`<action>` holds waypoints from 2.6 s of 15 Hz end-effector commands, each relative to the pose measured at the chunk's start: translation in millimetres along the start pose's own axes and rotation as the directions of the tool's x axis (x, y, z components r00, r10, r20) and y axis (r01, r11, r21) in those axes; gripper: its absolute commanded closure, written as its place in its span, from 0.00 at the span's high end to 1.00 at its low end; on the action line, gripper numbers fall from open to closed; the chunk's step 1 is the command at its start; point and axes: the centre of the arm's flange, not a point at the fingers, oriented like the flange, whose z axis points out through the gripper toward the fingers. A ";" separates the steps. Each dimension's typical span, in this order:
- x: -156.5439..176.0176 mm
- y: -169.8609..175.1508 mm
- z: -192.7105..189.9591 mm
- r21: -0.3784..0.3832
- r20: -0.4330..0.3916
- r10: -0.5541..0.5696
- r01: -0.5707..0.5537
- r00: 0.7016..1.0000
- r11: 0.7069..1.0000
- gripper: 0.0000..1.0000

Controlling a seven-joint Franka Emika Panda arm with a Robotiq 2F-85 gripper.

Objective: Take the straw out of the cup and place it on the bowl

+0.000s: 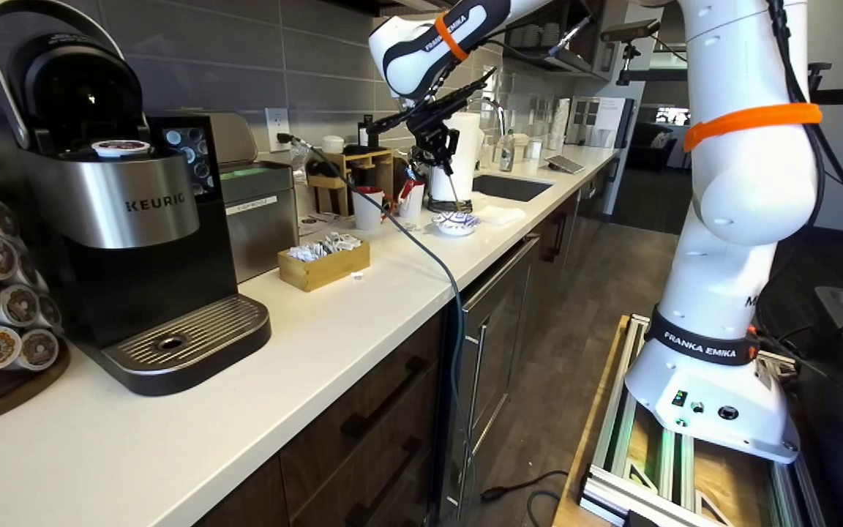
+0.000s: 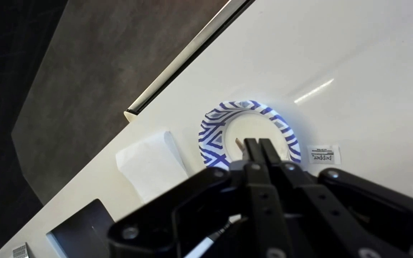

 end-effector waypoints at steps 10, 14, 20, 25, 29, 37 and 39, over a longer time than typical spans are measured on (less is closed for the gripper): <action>70.6 -38.5 46.8 -0.144 0.034 -0.011 0.016 0.999 0.989 0.01; 77.5 -45.3 55.7 -0.167 0.062 -0.020 0.030 0.998 0.985 0.01; 84.8 -57.3 62.9 -0.166 0.088 -0.061 0.075 0.994 0.983 0.01; 90.4 -62.2 71.9 -0.187 0.121 -0.084 0.106 0.989 0.977 0.01; 93.3 -64.4 80.3 -0.206 0.160 -0.099 0.131 0.982 0.970 0.28; 97.7 -66.2 84.3 -0.217 0.187 -0.116 0.156 0.975 0.964 0.80; 98.6 -66.3 82.5 -0.189 0.189 -0.137 0.173 0.972 0.967 0.96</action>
